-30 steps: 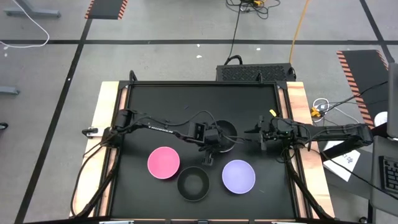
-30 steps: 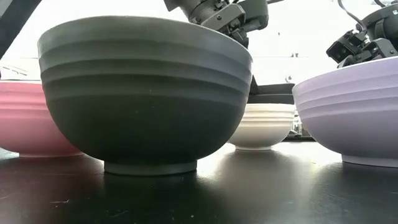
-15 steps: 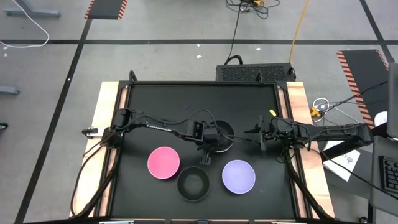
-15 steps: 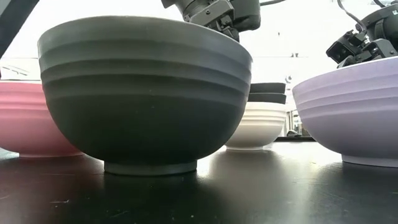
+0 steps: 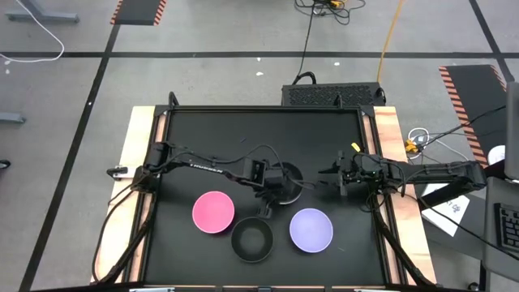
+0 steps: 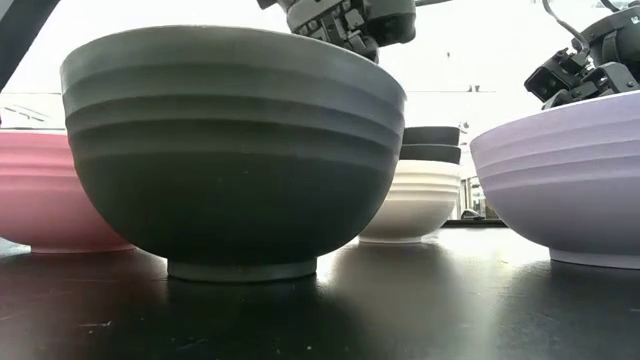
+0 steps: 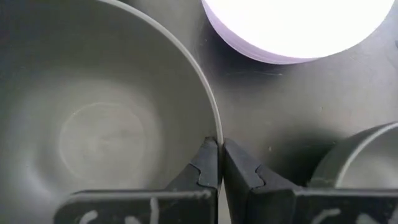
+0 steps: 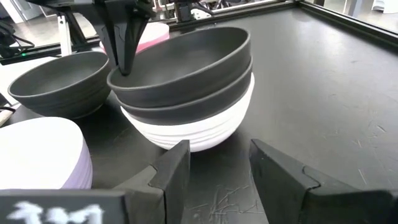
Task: Nest bowls inside each other
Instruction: Stack the top black bowl on top of the black bowl, then stack the purple bowl on top of the black bowl
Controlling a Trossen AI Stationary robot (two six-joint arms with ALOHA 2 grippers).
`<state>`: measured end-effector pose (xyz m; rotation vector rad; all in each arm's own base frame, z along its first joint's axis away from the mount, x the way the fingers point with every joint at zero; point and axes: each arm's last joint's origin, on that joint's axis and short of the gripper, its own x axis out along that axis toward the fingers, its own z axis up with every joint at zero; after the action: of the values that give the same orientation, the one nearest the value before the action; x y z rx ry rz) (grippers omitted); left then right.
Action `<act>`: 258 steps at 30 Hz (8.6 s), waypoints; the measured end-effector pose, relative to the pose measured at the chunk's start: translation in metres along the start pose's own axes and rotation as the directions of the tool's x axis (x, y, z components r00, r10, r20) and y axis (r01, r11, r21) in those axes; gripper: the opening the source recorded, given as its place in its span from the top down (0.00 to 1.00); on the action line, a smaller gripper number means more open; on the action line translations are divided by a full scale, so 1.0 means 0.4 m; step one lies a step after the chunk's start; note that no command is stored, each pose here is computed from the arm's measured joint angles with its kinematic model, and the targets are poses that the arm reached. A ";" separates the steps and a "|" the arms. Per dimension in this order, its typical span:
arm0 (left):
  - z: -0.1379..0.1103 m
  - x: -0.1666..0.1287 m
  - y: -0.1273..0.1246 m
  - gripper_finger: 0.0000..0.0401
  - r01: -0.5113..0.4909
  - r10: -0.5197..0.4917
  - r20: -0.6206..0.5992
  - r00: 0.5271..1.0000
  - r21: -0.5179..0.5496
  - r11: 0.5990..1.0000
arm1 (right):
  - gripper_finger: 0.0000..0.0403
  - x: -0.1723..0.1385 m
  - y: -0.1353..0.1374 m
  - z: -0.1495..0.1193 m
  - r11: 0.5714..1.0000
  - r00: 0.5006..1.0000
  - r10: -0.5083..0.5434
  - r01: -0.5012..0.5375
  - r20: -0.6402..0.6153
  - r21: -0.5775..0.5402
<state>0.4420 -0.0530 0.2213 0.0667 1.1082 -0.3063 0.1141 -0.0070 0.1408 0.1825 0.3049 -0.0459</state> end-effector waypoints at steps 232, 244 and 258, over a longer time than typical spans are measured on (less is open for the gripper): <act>-0.841 -0.273 -0.118 0.68 -0.279 0.349 0.794 0.498 -0.234 0.931 | 0.70 -0.030 0.259 0.163 0.896 0.888 0.440 -0.426 -0.131 0.125; -0.841 -0.273 -0.118 0.68 -0.275 0.340 0.796 0.500 -0.226 0.934 | 0.70 -0.003 0.233 0.175 0.899 0.949 0.187 -0.061 -0.255 0.434; -0.841 -0.272 -0.119 0.68 -0.279 0.330 0.796 0.507 -0.211 0.937 | 0.70 0.048 0.267 0.230 0.921 0.819 0.128 0.111 -0.559 0.374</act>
<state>0.0917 -0.0069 0.1714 0.0585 0.1278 0.0429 0.1671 0.0805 0.2396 0.6060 0.9088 -0.0412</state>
